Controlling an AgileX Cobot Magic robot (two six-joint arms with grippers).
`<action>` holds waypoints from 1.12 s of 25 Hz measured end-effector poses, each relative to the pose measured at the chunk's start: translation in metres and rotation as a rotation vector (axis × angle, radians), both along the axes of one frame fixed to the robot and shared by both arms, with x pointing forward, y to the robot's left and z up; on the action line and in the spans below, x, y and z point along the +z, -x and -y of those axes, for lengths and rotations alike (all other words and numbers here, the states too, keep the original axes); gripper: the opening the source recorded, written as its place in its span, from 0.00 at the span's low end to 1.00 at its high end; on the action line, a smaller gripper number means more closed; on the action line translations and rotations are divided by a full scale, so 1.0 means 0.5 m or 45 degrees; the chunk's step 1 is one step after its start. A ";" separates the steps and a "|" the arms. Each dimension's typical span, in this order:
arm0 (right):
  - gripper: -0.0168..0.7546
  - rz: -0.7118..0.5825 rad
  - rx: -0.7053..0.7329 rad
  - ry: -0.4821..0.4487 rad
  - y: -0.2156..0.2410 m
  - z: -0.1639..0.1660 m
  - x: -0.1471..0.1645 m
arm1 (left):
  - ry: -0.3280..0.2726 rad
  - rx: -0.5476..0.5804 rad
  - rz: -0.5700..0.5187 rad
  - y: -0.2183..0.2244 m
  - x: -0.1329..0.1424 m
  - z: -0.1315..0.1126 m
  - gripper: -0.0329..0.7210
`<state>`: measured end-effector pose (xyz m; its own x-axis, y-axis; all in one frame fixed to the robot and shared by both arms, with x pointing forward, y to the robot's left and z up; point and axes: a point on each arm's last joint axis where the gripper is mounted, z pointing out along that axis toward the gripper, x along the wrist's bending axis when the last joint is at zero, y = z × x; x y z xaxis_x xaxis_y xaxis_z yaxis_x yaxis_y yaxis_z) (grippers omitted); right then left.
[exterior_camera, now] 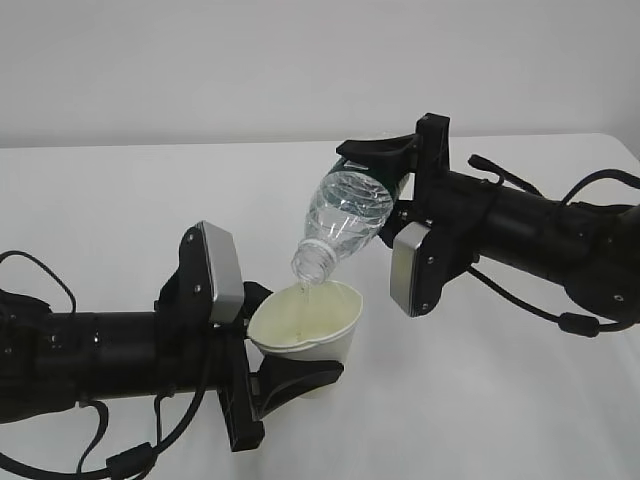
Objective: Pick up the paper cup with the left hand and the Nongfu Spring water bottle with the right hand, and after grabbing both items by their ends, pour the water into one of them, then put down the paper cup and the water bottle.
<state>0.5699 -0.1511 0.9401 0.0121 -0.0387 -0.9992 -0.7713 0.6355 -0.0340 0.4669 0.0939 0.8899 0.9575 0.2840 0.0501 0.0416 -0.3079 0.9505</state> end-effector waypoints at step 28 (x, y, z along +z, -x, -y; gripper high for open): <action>0.61 0.009 -0.004 0.006 0.000 0.000 0.000 | 0.000 0.000 0.000 0.000 0.000 0.000 0.61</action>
<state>0.5701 -0.1513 0.9402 0.0191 -0.0432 -0.9989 -0.7691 0.6377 -0.0423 0.4669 0.0939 0.8899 0.9575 0.2840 0.0501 0.0416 -0.3079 0.9505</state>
